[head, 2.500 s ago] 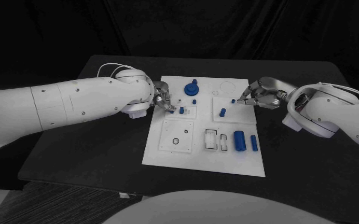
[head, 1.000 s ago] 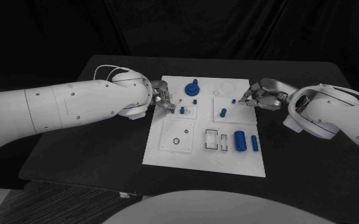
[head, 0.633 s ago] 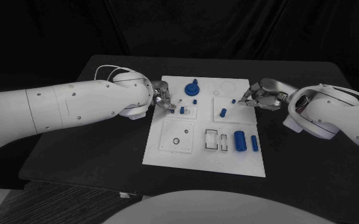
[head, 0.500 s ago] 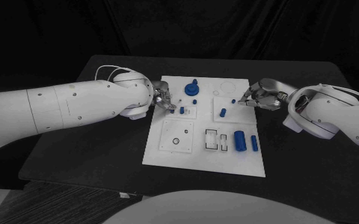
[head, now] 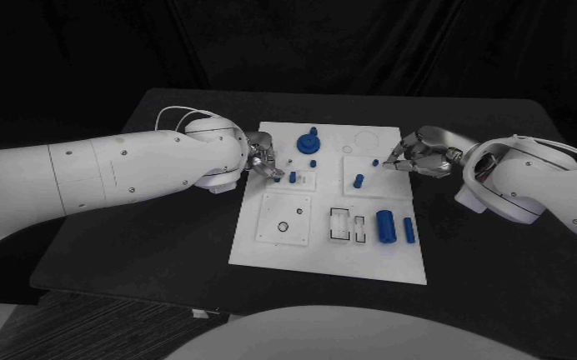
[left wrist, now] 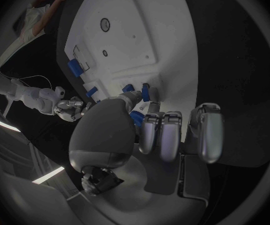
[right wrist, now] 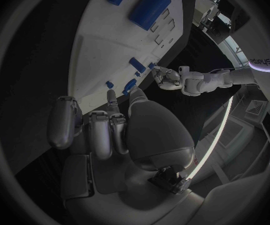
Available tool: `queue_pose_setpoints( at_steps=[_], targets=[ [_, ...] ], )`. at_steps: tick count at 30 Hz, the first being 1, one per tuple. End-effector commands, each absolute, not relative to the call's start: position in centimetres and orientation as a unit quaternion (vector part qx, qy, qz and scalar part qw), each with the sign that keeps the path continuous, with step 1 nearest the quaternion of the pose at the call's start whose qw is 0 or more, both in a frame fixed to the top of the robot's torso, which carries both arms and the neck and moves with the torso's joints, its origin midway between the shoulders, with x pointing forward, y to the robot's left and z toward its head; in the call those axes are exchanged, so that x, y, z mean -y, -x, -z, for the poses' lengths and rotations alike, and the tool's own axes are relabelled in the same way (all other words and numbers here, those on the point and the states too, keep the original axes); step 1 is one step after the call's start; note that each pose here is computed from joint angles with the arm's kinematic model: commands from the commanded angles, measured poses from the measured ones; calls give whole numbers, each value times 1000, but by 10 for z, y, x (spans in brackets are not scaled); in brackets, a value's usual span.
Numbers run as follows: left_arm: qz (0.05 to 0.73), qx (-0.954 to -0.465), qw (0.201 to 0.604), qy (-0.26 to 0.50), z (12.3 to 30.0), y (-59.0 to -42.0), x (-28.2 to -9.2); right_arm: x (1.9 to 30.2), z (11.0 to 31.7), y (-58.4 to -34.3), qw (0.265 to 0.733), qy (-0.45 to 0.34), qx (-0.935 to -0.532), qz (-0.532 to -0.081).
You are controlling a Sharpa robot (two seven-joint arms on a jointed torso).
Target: Assemble the parts on the task board
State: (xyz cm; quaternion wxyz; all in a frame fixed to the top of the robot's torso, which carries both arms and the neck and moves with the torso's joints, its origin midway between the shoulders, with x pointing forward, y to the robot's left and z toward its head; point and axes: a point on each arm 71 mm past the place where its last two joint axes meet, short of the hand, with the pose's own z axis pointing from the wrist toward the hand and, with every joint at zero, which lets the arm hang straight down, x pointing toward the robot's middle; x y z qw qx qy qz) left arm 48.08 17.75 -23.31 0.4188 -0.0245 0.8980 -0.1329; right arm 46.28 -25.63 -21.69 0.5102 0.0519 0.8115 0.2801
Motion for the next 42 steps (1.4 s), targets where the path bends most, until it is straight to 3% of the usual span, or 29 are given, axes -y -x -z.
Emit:
queue_pose_setpoints(
  at_steps=[1, 42],
  targets=[
    [139, -899, 414, 17, 235, -480, -175, 257, 218, -462, 511, -54, -811, -278],
    [143, -903, 405, 9, 238, -479, -174, 257, 220, -462, 508, -55, -814, -276]
  ],
)
